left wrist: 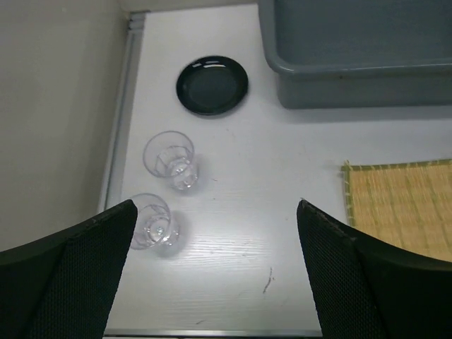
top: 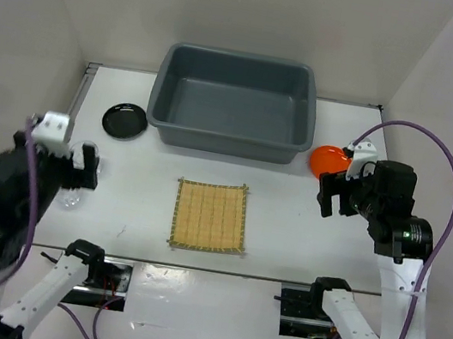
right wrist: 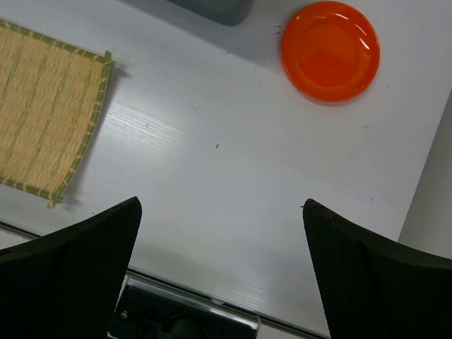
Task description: Place the mixed dishes into the plastic bin
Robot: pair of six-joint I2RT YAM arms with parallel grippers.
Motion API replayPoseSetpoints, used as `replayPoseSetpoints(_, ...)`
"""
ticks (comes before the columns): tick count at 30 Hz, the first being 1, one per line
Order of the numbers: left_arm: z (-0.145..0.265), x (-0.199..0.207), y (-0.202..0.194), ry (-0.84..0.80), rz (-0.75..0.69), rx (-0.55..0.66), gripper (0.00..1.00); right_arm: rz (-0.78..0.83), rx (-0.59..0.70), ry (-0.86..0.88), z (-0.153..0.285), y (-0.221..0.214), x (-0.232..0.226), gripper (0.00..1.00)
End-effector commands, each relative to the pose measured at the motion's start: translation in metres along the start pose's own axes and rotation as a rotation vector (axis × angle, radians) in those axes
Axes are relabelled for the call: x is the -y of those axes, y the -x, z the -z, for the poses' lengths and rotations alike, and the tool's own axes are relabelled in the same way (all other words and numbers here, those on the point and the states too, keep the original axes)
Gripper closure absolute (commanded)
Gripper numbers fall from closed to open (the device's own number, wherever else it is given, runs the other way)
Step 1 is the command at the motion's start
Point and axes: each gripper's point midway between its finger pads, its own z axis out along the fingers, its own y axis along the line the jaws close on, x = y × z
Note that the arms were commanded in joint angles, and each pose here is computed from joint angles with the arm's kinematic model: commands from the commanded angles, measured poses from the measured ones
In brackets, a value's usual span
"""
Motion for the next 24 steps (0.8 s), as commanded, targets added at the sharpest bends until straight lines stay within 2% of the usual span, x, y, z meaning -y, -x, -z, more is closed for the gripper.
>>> replayPoseSetpoints(1, -0.035, 0.034, 0.036, -0.128, 0.018, -0.082, 0.00, 0.096, 0.031, 0.101, 0.013, 0.010, -0.016, 0.01)
replayPoseSetpoints(4, -0.051, 0.068, 0.044, -0.244, 0.192, -0.156, 0.00, 0.170, 0.014, 0.219, 0.006, 0.007, -0.032, 0.01)
replayPoseSetpoints(5, -0.057, 0.080, 0.036, -0.271, 0.245, -0.217, 0.00, 0.172, -0.046, 0.273, -0.006, 0.000, -0.035, 0.01)
replayPoseSetpoints(6, -0.069, 0.106, 0.018, -0.356, 0.325, -0.348, 0.00, 0.176, -0.064, 0.315, -0.014, -0.001, -0.039, 0.01)
replayPoseSetpoints(8, -0.083, 0.140, -0.024, -0.449, 0.373, -0.485, 0.00, 0.159, -0.175, 0.374, -0.043, -0.014, -0.041, 0.01)
replayPoseSetpoints(9, -0.080, 0.153, -0.034, -0.468, 0.423, -0.510, 0.00, 0.151, -0.212, 0.405, -0.049, -0.017, -0.045, 0.01)
replayPoseSetpoints(10, -0.082, 0.157, -0.045, -0.463, 0.441, -0.522, 0.00, 0.146, -0.248, 0.425, -0.058, -0.022, -0.047, 0.01)
replayPoseSetpoints(12, -0.085, 0.164, -0.088, -0.459, 0.442, -0.619, 0.00, 0.123, -0.345, 0.455, -0.079, -0.035, -0.048, 0.01)
replayPoseSetpoints(15, -0.080, 0.181, -0.155, -0.475, 0.439, -0.855, 0.00, 0.109, -0.386, 0.469, -0.089, -0.040, -0.048, 0.01)
replayPoseSetpoints(17, -0.082, 0.195, -0.146, -0.528, 0.452, -0.811, 0.00, 0.115, -0.369, 0.463, -0.091, -0.039, -0.047, 0.01)
replayPoseSetpoints(19, -0.088, 0.192, -0.141, -0.467, 0.545, -0.752, 0.00, 0.115, -0.345, 0.453, -0.088, -0.034, -0.047, 0.01)
replayPoseSetpoints(21, -0.090, 0.196, -0.148, -0.493, 0.599, -0.706, 0.00, 0.136, -0.341, 0.480, -0.086, -0.035, -0.050, 0.01)
replayPoseSetpoints(22, -0.090, 0.209, -0.145, -0.574, 0.633, -0.688, 0.00, 0.143, -0.349, 0.529, -0.081, -0.038, -0.058, 0.01)
replayPoseSetpoints(24, -0.089, 0.218, -0.177, -0.597, 0.675, -0.765, 0.00, 0.216, -0.350, 0.609, -0.074, -0.042, -0.073, 0.01)
